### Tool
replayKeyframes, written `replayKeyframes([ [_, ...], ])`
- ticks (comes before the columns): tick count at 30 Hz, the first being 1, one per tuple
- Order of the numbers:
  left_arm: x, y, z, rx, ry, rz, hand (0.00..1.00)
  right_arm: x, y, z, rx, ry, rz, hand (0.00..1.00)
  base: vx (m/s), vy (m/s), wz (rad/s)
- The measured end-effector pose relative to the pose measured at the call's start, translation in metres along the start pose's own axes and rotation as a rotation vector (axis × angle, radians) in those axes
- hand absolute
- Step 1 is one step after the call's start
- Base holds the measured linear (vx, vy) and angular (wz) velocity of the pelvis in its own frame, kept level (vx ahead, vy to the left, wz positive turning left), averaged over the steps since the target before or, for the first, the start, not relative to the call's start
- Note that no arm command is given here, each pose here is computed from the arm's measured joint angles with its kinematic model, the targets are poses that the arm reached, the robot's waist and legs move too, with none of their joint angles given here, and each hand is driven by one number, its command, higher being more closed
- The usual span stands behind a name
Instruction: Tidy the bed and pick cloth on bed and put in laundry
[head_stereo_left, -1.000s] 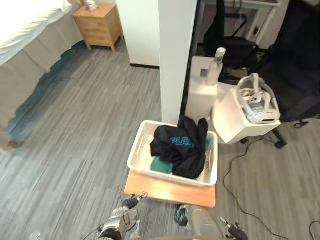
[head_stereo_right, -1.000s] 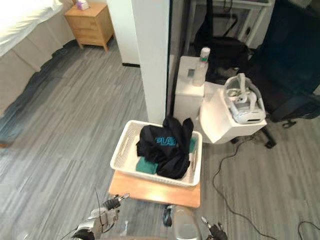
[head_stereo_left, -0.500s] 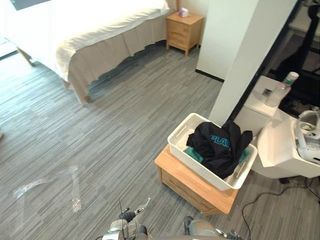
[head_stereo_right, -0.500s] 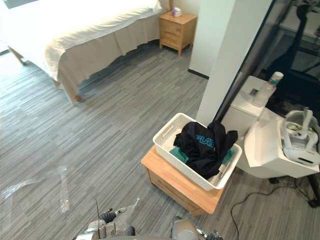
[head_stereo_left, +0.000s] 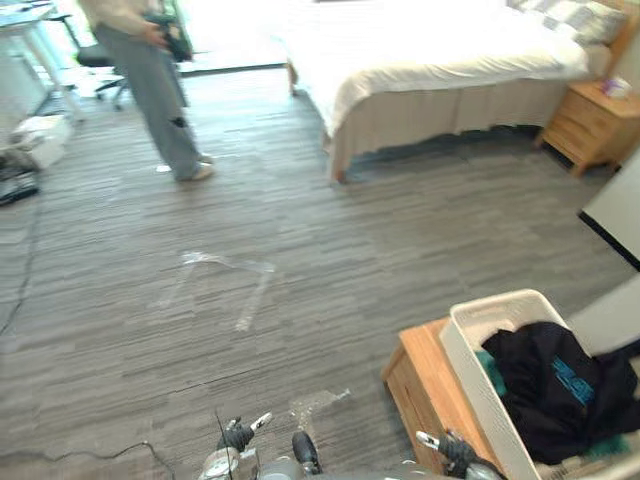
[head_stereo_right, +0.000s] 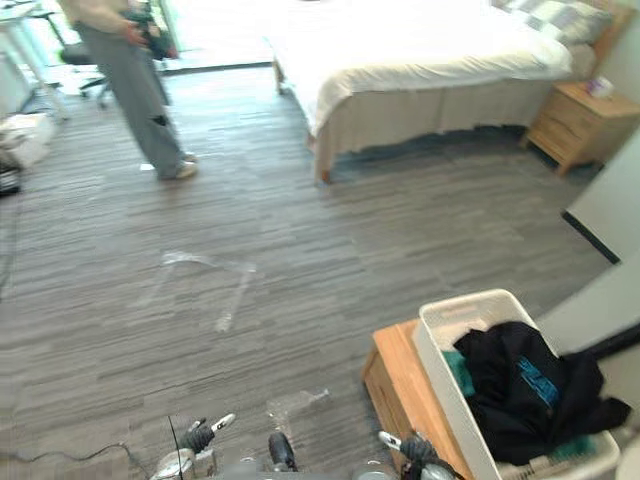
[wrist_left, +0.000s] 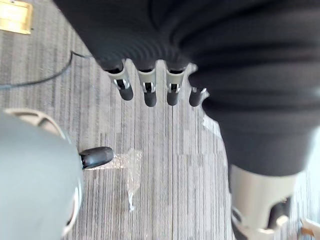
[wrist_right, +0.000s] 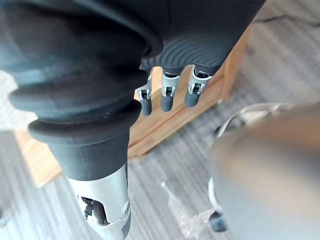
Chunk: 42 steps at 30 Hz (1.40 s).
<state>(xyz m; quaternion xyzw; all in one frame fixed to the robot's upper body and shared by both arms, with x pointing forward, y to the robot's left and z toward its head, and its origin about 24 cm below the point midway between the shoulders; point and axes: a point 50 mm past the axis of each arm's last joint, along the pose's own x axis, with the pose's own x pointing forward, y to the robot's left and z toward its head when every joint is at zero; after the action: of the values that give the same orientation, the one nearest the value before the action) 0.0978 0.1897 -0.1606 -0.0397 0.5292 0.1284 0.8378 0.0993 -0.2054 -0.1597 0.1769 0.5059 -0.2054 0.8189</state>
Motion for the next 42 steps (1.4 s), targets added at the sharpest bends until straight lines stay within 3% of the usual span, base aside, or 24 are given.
replayKeyframes([
  [4,0.000,0.009,0.003,-0.026,-0.016,0.016,0.00,0.000,0.007,-0.008,0.073,0.017,-0.013,0.00,0.02,-0.023,1.06],
  [5,-0.001,-0.005,-0.005,0.039,0.018,-0.037,0.00,-0.006,0.002,-0.026,0.086,0.024,-0.023,0.00,0.00,-0.017,0.15],
  [12,-0.001,-0.005,-0.005,0.034,0.017,-0.028,0.00,-0.006,0.003,-0.025,0.073,0.018,-0.014,0.00,0.00,-0.034,-0.02],
  [17,0.000,0.003,-0.001,-0.011,0.009,0.044,0.00,-0.005,0.012,-0.018,-0.033,-0.029,0.098,0.00,0.01,-0.070,0.09],
  [22,0.004,0.013,0.035,-0.085,-0.109,0.128,0.00,-0.004,0.028,0.003,-0.179,-0.125,0.259,0.00,-0.05,-0.084,0.31],
  [29,-0.001,0.023,0.027,-0.055,-0.149,0.189,0.00,-0.001,0.023,0.028,-0.361,-0.182,0.284,0.00,0.15,0.129,-0.75],
  [33,0.000,0.031,0.028,-0.049,-0.122,0.203,0.00,-0.001,0.023,0.021,-0.339,-0.167,0.279,0.00,0.21,0.047,-0.36],
  [39,0.001,0.039,0.024,0.129,-0.079,0.208,0.00,-0.005,0.029,0.022,-0.232,-0.236,0.281,0.00,0.26,-0.026,-0.26],
  [42,0.002,0.035,0.031,0.153,-0.089,0.183,0.00,-0.006,0.027,0.021,-0.193,-0.241,0.278,0.00,0.34,-0.180,-0.06],
])
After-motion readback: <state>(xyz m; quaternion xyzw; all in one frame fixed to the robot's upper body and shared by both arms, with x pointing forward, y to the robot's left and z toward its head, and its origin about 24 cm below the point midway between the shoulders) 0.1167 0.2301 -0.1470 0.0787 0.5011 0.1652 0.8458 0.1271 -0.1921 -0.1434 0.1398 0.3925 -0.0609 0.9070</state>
